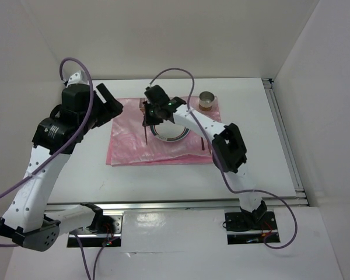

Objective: Set the dinner table for one person

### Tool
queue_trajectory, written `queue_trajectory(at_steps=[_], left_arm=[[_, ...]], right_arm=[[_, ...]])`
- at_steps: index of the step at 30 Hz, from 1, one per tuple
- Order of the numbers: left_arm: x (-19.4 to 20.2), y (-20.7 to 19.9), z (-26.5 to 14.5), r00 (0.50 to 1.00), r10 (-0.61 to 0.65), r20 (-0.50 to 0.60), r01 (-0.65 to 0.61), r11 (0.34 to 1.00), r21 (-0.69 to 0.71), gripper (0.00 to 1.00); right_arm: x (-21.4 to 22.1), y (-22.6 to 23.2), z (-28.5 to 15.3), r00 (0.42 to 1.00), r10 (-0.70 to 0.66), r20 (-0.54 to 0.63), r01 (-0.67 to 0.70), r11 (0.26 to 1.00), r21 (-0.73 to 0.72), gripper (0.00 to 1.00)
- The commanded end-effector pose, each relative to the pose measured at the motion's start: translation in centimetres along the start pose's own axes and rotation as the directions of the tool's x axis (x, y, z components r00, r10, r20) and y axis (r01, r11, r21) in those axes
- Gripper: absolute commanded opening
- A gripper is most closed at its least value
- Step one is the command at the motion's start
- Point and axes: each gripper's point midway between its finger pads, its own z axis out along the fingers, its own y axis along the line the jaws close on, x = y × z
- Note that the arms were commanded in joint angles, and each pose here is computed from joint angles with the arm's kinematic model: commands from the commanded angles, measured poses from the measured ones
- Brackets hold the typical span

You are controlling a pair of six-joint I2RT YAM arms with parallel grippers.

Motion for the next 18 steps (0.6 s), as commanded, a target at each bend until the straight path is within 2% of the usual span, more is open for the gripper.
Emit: queue_trajectory(at_steps=[1,4,6,10,13,14,15,17,18], left_arm=[[0.0,0.6,-0.9,1.000,0.014,-0.002,-0.014,1.000,-0.009,0.83],[1.1,1.3,-1.0,0.999,0.020,-0.028,-0.021,1.000,-0.018,0.84],[1.7,1.2,-0.9,0.999,0.022,-0.050,-0.022,1.000,-0.006,0.84],[2.8,1.4,-1.0,0.996,0.025,-0.083,-0.024,1.000,0.011,0.85],[3.3,1.9,-1.2,0.995,0.029,-0.098,-0.029,1.000,-0.001,0.89],[3.3,1.9,-1.2,0.995,0.020,-0.098,-0.020,1.000,-0.002,0.89],[3.4,2.1,-1.3,0.994,0.022,-0.104,-0.023,1.000,-0.008,0.90],[3.0,2.4,-1.4,0.996,0.022,-0.088,-0.024,0.999,-0.026,0.92],[2.6,2.4,-1.5,0.997,0.026,-0.077,-0.028,0.999,-0.026,0.92]], right_arm=[[-2.8,3.6,1.2,0.997,-0.039,0.064,0.048,0.988,-0.149,0.00],[-1.9,5.0,4.1,0.999,-0.034,0.043,0.042,0.976,-0.216,0.00],[-0.7,4.4,6.5,1.000,-0.018,0.017,0.021,0.977,-0.214,0.00],[-0.8,5.2,8.9,0.999,0.010,0.037,-0.001,0.971,-0.239,0.03],[-0.9,4.8,10.0,0.998,0.033,0.048,-0.022,0.976,-0.218,0.22],[-0.8,4.7,10.3,0.998,0.033,0.047,-0.022,0.976,-0.217,0.32],[-0.7,4.9,10.2,0.999,0.032,0.041,-0.022,0.974,-0.224,0.49],[-1.5,5.6,8.9,0.998,0.030,0.050,-0.017,0.970,-0.243,0.61],[-1.9,5.9,8.2,0.998,0.030,0.058,-0.015,0.969,-0.248,0.61]])
